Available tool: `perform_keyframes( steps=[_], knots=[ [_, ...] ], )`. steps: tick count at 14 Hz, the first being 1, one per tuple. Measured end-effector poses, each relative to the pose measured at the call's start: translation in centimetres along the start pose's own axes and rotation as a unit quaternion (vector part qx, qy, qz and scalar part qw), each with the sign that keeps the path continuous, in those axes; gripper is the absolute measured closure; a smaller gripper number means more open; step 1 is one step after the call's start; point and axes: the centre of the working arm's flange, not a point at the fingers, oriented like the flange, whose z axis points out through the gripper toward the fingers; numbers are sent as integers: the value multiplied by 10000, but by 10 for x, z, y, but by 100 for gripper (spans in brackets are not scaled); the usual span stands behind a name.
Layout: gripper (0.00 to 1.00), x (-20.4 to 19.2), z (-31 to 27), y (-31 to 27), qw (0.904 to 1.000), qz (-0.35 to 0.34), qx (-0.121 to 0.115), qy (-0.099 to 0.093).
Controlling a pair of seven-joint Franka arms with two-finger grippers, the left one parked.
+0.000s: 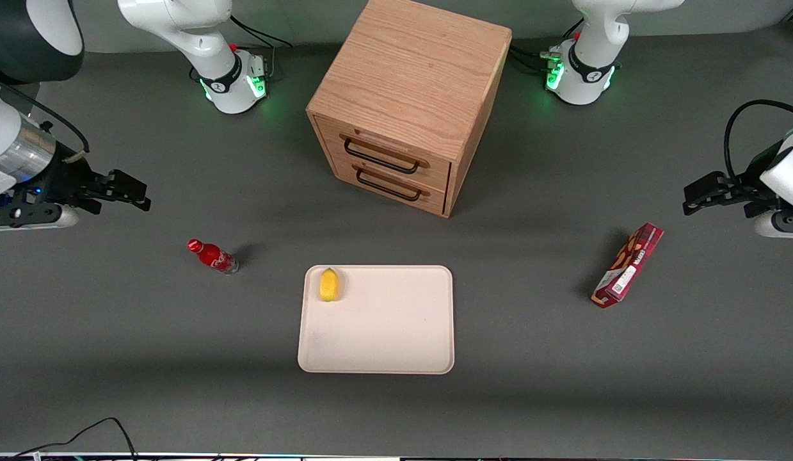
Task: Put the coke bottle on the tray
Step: 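Move the right gripper down toward the red Coca-Cola bottle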
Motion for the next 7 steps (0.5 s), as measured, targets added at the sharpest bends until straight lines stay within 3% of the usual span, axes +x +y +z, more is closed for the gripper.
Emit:
perform_keyframes(
  steps=[2,5,7],
  knots=[
    [0,-2,-1,-3,10000,-25,3,-93],
    [0,0,-3,-3,10000,-24,5,-89],
    [0,-3,1,1,9997,9,-5,-257]
  ],
)
